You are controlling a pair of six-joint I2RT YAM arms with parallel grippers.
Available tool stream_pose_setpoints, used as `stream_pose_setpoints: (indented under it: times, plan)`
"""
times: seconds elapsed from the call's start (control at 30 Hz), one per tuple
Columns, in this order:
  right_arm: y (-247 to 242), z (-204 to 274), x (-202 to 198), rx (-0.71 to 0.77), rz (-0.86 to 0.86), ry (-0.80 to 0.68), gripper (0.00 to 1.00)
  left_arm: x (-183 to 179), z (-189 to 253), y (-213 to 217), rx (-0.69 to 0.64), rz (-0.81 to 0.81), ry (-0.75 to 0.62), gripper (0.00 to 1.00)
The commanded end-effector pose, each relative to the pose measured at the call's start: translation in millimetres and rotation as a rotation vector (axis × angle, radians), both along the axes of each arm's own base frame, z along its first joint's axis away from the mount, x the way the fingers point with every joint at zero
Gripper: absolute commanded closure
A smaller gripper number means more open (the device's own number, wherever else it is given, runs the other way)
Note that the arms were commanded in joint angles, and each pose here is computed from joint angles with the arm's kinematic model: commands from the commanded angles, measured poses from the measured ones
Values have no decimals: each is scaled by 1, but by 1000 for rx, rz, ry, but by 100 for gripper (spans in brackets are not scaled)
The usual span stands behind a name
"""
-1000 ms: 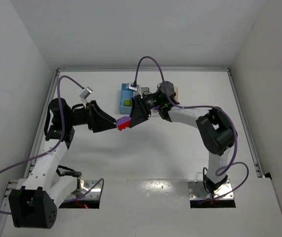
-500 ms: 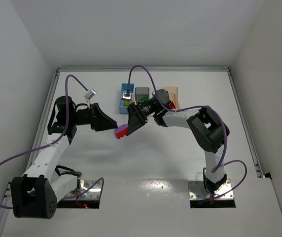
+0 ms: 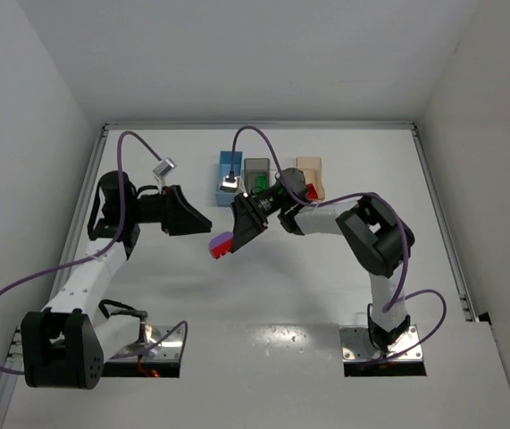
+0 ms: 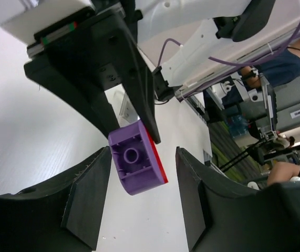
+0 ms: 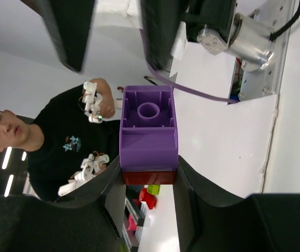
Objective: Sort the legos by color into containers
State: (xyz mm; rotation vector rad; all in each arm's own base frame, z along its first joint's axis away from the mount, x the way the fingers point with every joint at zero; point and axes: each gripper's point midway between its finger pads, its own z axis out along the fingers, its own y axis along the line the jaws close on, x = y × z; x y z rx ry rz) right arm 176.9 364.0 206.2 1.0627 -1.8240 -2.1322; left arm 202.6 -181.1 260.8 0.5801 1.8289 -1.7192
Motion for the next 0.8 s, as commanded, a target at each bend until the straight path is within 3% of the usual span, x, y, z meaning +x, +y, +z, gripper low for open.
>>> stream_pose_setpoints:
  times: [0.0,0.27,0.3,0.37,0.4,0.57,0.77]
  plan:
    - [-17,1,-23,109,100,-209,99,-8,18,7,-12,-39,-88,42]
    - [-23,5,-29,105,100,-204,99,14,52,22,-14,-18,-126,42]
    - [-23,7,-30,110,100,-211,99,7,70,30,8,6,-221,42]
    - [-24,5,-31,100,101,-197,99,20,62,44,51,44,-174,42]
    - [-24,8,-32,105,101,-204,99,30,60,60,39,119,-62,43]
    - [-24,8,-32,105,101,-204,99,56,70,94,46,240,-72,37]
    - [-23,7,-30,100,101,-196,99,50,54,80,26,184,53,37]
